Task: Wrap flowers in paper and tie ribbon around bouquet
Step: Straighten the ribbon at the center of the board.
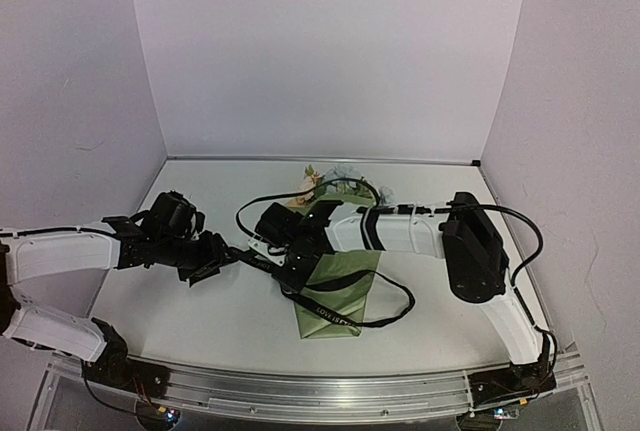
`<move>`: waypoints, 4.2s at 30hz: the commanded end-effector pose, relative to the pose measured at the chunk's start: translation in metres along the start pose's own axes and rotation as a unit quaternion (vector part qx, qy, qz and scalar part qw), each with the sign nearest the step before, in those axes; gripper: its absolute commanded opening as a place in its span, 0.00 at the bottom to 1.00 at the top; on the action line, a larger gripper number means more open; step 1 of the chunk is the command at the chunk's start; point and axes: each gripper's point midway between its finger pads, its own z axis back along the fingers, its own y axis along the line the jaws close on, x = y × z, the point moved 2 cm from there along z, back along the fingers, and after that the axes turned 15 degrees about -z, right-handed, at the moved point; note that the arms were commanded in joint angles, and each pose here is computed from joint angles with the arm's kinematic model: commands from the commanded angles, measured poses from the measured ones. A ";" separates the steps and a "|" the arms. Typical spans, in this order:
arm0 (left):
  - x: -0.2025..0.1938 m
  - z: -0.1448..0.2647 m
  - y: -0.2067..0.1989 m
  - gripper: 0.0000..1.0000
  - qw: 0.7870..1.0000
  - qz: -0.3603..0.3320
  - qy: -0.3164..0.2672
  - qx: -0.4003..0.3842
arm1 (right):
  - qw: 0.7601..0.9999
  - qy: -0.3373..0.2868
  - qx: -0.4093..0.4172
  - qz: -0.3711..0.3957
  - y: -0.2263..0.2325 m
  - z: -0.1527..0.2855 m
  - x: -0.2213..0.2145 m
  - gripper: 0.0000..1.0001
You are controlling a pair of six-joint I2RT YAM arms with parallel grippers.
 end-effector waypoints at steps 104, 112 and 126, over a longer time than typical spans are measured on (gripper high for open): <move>0.028 0.109 0.260 0.00 0.775 0.331 -0.202 0.499 | 0.621 0.019 -0.373 -0.689 -0.266 0.214 -0.408 0.24; 0.025 0.112 0.269 0.00 0.768 0.333 -0.200 0.510 | 0.652 0.046 -0.323 -0.684 -0.263 0.207 -0.393 0.48; 0.068 0.117 0.265 0.44 0.800 0.291 -0.197 0.485 | 0.765 0.035 0.008 -0.644 -0.232 0.170 -0.259 0.77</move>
